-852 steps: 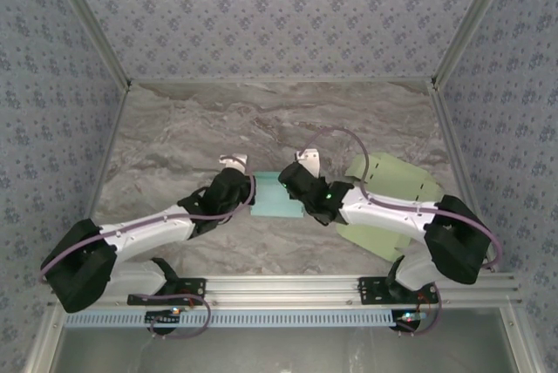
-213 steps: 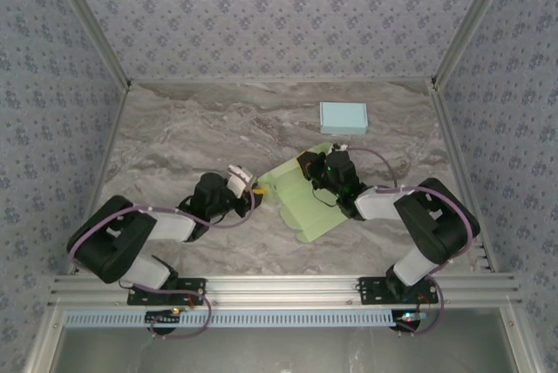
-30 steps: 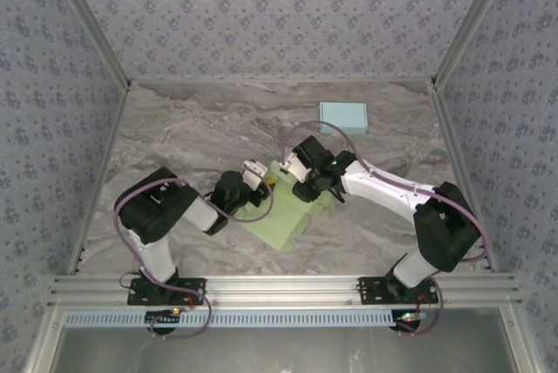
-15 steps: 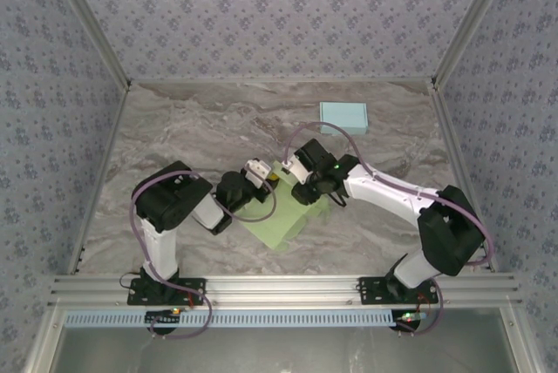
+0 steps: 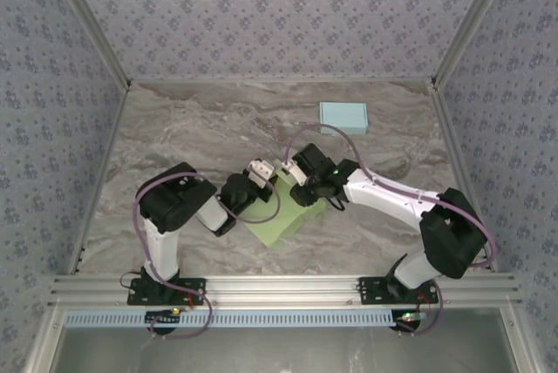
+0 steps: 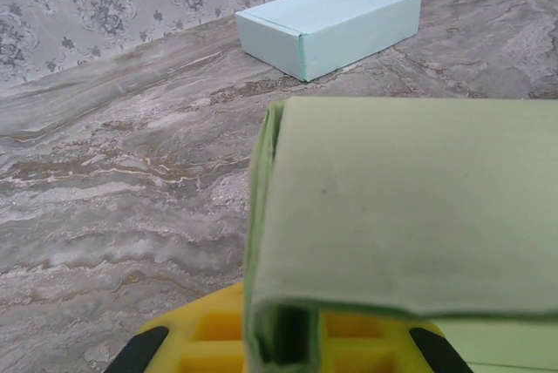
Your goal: Fold the paper box
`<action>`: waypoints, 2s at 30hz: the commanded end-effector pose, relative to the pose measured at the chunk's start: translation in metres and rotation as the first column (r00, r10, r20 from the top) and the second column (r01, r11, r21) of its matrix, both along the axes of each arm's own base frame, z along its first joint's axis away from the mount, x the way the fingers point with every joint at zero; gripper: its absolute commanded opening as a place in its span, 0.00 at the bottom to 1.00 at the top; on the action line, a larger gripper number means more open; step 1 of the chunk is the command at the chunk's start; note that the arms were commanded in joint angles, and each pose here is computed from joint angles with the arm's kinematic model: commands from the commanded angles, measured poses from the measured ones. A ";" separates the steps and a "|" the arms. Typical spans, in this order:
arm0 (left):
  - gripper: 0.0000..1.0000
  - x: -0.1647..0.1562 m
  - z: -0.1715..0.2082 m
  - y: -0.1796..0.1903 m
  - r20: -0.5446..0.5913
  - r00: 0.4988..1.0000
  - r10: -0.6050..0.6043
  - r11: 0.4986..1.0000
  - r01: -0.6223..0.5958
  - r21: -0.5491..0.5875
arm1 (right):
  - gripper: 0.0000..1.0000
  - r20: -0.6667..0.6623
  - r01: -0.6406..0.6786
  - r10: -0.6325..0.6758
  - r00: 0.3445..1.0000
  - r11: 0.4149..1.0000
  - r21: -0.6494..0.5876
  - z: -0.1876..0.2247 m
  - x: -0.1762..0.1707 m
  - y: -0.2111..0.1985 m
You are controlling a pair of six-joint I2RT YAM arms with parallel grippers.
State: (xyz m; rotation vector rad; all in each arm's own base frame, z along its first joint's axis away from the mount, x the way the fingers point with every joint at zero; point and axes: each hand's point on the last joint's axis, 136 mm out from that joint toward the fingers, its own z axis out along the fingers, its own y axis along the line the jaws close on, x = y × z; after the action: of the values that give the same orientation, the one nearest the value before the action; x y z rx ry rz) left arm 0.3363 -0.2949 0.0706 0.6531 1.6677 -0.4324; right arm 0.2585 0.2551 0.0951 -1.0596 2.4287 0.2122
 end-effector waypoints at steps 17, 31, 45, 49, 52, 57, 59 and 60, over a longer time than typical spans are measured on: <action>0.44 -0.016 0.027 0.017 0.009 1.000 0.016 0.997 -0.015 -0.077 | 0.46 -0.093 -0.061 0.070 0.993 0.994 0.092 0.001 -0.016 0.000; 0.10 0.003 0.007 0.020 -0.066 0.993 0.102 0.993 -0.105 -0.047 | 0.71 0.165 -0.358 0.323 0.932 0.893 0.272 0.064 -0.033 0.010; 0.06 0.013 0.031 0.050 -0.184 0.979 0.090 0.975 -0.124 -0.182 | 0.82 0.464 -0.136 -0.041 0.885 0.930 0.342 0.074 -0.001 -0.100; 0.05 0.014 0.043 0.052 -0.198 0.978 0.071 0.973 -0.112 -0.203 | 0.76 0.378 -0.229 0.067 0.923 0.887 0.401 0.078 0.002 -0.085; 0.05 0.013 0.046 0.050 -0.206 0.977 0.048 0.976 -0.090 -0.198 | 0.73 0.401 -0.350 0.195 0.895 0.866 0.358 0.067 -0.004 -0.070; 0.05 0.012 0.053 0.050 -0.218 0.975 0.042 0.971 -0.091 -0.223 | 0.60 0.374 -0.447 0.305 0.876 0.803 0.393 0.053 -0.011 -0.041; 0.05 0.012 0.052 0.048 -0.224 0.974 0.036 0.969 -0.089 -0.230 | 0.55 0.387 -0.446 0.296 0.874 0.803 0.395 0.052 -0.005 -0.029; 0.04 0.013 0.052 0.047 -0.227 0.973 0.037 0.969 -0.091 -0.231 | 0.53 0.393 -0.446 0.290 0.873 0.800 0.401 0.055 -0.003 -0.023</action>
State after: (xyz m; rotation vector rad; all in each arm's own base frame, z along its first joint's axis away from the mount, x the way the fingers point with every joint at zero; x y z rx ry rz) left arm 0.3463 -0.2421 0.1090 0.3959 1.8269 -0.6155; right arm 0.2459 0.2115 0.1230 -1.2113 1.8510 0.6693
